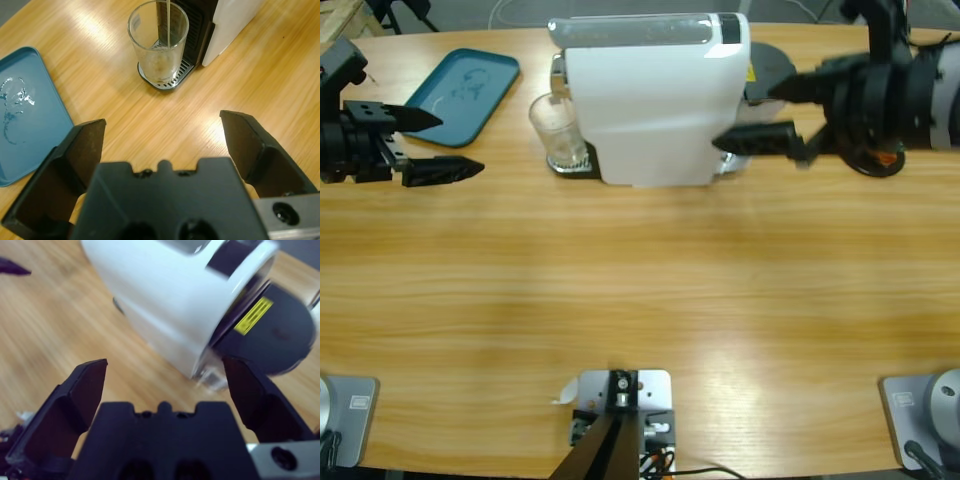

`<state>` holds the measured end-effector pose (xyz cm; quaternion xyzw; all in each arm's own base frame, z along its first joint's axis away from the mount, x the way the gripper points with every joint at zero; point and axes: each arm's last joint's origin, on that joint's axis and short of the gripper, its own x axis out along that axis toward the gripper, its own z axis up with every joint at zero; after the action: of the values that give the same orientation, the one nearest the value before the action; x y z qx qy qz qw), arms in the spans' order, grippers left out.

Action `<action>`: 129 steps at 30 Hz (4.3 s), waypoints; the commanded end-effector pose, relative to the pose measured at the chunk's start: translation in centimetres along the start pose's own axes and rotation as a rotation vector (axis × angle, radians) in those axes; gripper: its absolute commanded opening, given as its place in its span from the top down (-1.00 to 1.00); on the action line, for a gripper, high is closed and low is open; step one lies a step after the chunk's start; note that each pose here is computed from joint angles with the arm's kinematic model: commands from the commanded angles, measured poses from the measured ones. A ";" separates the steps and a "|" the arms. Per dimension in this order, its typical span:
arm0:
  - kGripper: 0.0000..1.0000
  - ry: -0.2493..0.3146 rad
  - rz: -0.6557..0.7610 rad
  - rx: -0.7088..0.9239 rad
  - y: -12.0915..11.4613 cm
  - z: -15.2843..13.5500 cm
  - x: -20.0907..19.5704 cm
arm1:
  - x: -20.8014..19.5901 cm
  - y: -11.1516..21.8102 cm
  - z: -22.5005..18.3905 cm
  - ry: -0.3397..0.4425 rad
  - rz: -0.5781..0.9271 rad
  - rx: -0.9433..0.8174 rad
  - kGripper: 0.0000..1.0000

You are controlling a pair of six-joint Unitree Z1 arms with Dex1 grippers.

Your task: Pour coffee

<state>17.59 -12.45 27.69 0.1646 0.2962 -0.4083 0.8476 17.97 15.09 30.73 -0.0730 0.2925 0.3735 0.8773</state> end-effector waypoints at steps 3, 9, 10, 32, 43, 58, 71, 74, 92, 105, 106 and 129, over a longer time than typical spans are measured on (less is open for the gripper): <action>-1.00 0.009 -0.017 -0.019 -0.6 -1.0 -0.4 | -4.4 -0.7 -4.7 -0.029 -0.051 -0.003 -1.00; -1.00 -0.011 -0.012 -0.019 -0.5 -0.4 -0.7 | -3.7 -1.1 -5.0 0.004 -0.069 -0.004 -1.00; -1.00 -0.013 -0.011 -0.018 -0.5 -0.4 -0.7 | -3.6 -1.2 -5.0 0.007 -0.075 0.001 -1.00; -1.00 0.012 -0.015 -0.023 -0.6 -0.9 -0.4 | -3.6 -1.7 -5.6 0.022 -0.132 0.025 -1.00; -1.00 -0.028 -0.018 -0.003 -1.1 -0.7 -1.5 | -3.5 -1.9 -5.6 0.032 -0.167 0.029 -1.00; -1.00 -0.056 -0.005 0.004 -1.0 0.1 -1.8 | -3.2 -2.0 -5.7 0.045 -0.174 0.031 -1.00; -1.00 -0.045 -0.005 0.001 -0.8 0.3 -1.3 | -3.2 -2.0 -5.9 0.042 -0.175 0.037 -1.00; -1.00 -0.046 -0.004 0.002 -0.8 0.4 -1.3 | -3.1 -2.1 -5.9 0.043 -0.178 0.040 -1.00; -1.00 -0.033 -0.007 -0.001 -0.7 0.2 -1.0 | -2.8 -2.2 -5.9 0.053 -0.195 0.039 -1.00; -1.00 -0.053 -0.003 0.003 -0.9 0.3 -1.6 | -2.7 -2.3 -6.0 0.062 -0.204 0.040 -1.00; -1.00 -0.054 -0.002 0.004 -0.9 0.3 -1.7 | -2.7 -2.3 -6.0 0.063 -0.206 0.040 -1.00; -1.00 -0.041 -0.005 0.000 -0.7 0.4 -1.2 | -2.6 -2.4 -6.0 0.068 -0.228 0.041 -1.00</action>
<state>16.57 -12.10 28.84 0.1561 0.2728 -0.4115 0.8555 15.26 9.88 28.43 -0.0968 0.2964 0.2791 0.9082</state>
